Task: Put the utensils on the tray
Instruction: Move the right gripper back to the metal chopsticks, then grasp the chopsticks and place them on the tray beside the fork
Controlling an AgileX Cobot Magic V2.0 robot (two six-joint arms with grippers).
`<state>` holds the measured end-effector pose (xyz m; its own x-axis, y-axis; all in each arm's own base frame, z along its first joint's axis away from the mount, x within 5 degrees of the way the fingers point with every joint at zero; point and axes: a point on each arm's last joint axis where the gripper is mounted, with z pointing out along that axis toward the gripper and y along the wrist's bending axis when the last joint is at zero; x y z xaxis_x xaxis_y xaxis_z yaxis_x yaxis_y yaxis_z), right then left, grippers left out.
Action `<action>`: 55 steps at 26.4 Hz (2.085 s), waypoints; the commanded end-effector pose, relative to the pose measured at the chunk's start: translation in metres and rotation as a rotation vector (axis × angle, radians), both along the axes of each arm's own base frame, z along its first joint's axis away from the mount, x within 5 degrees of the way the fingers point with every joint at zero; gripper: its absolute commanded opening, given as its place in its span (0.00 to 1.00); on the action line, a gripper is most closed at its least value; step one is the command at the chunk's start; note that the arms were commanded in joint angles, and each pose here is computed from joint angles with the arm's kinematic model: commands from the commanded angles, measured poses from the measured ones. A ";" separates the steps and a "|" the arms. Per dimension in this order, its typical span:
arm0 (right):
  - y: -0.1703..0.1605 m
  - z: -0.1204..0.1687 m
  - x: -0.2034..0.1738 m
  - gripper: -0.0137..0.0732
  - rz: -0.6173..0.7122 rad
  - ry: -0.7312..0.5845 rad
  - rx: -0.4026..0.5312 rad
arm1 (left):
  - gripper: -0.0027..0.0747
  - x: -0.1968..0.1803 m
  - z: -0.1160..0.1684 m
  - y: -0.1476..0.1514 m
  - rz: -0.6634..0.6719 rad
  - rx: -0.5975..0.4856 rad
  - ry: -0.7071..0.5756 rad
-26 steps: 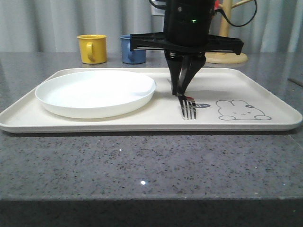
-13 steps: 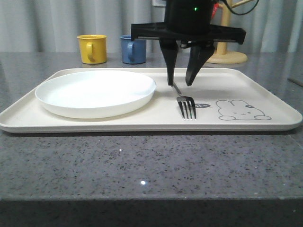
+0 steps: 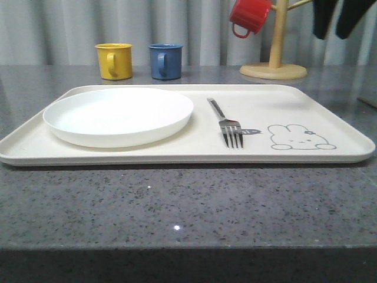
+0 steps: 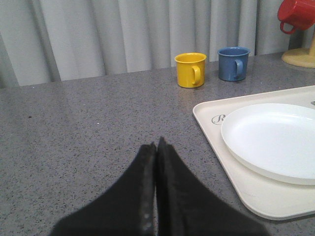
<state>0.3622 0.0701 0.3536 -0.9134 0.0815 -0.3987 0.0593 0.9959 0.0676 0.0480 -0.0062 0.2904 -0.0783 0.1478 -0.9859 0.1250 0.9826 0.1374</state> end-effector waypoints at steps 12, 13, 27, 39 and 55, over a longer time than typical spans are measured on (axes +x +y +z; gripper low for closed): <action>-0.096 -0.057 -0.032 0.49 -0.041 0.149 0.004 | 0.01 0.000 0.016 0.000 0.002 -0.033 -0.096; -0.096 -0.062 -0.029 0.49 -0.041 0.153 0.007 | 0.01 0.000 0.016 0.000 0.002 -0.033 -0.096; -0.096 -0.083 -0.017 0.28 -0.041 0.202 0.017 | 0.01 0.000 0.016 0.000 0.002 -0.033 -0.096; -0.069 -0.009 -0.039 0.20 -0.067 0.073 0.051 | 0.01 0.000 0.016 0.000 0.002 -0.033 -0.096; 0.065 -0.045 -0.017 0.23 0.068 0.084 0.179 | 0.01 0.000 0.016 0.000 0.002 -0.033 -0.096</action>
